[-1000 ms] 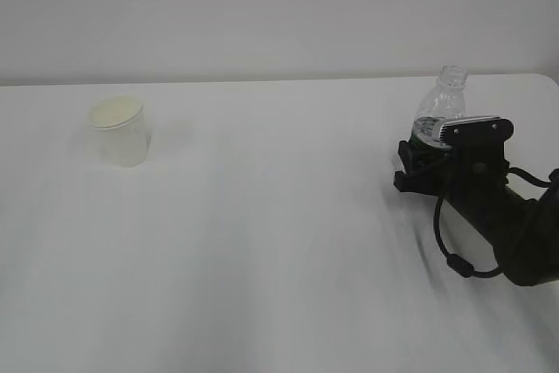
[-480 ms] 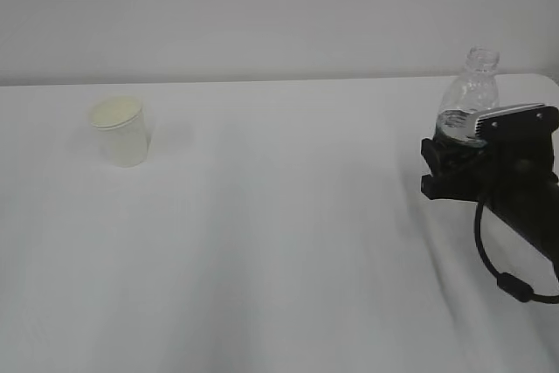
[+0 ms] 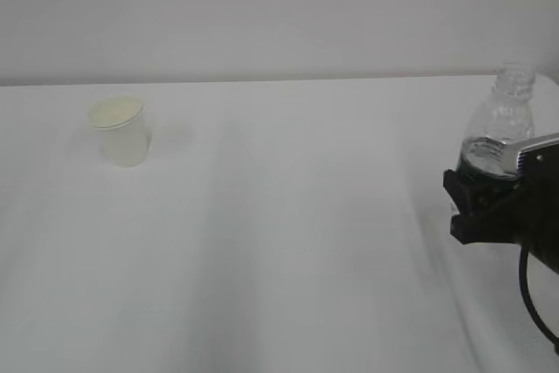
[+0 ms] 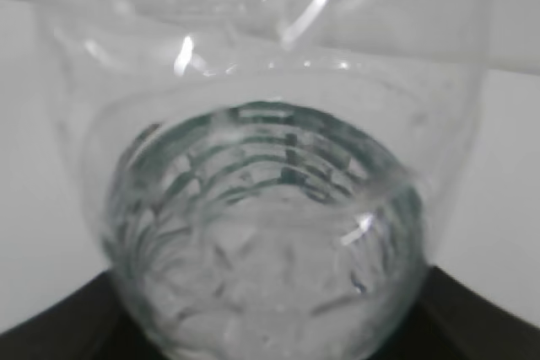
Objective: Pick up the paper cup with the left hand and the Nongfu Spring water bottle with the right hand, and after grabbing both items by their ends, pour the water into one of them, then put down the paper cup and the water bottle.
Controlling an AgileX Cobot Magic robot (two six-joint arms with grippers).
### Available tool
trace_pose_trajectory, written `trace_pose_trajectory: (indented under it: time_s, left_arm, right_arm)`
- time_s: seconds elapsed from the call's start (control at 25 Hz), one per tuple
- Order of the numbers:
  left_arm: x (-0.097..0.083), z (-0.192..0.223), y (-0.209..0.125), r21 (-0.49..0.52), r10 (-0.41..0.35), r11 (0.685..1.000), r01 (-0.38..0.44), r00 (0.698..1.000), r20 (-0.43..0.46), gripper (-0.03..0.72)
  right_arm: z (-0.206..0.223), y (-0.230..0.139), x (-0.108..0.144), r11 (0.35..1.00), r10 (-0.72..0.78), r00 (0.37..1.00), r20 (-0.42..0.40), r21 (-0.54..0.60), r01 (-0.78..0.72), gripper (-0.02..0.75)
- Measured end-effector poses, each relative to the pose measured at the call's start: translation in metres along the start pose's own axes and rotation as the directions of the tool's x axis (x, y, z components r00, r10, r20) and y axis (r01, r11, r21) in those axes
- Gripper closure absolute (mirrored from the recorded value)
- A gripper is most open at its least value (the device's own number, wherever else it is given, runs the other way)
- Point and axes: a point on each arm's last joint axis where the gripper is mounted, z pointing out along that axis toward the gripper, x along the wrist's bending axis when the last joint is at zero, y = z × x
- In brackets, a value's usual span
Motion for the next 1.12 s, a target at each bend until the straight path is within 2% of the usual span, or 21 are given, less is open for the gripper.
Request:
trace_pose_trajectory:
  time_s: [0.24, 0.4, 0.6, 0.88, 1.12]
  left_arm:
    - [0.0, 0.015, 0.008, -0.017, 0.026, 1.0, -0.026, 1.0, -0.001, 0.137]
    - [-0.001, 0.023, 0.013, -0.039, 0.016, 0.999, -0.016, 1.0, 0.007, 0.148]
    - [-0.001, 0.032, 0.019, -0.069, 0.008, 0.998, -0.007, 1.0, 0.01, 0.149]
    - [0.0, 0.056, 0.022, -0.034, 0.039, 0.999, -0.039, 0.999, 0.0, 0.154]
    - [0.0, 0.076, 0.025, -0.033, 0.046, 0.998, -0.046, 0.999, -0.002, 0.162]
  right_arm:
    - [-0.02, -0.016, 0.007, 0.997, 0.0, 0.999, -0.044, 0.071, 0.003, 0.284]
    - [-0.028, -0.022, 0.011, 0.995, 0.001, 0.998, -0.07, 0.104, 0.006, 0.285]
    - [-0.03, -0.022, 0.015, 0.994, 0.032, 0.993, -0.117, 0.105, -0.019, 0.286]
    - [-0.036, -0.026, 0.019, 0.992, 0.039, 0.988, -0.146, 0.121, -0.021, 0.286]
    - [-0.038, -0.014, 0.019, 0.997, 0.032, 0.987, -0.156, 0.068, -0.022, 0.286]
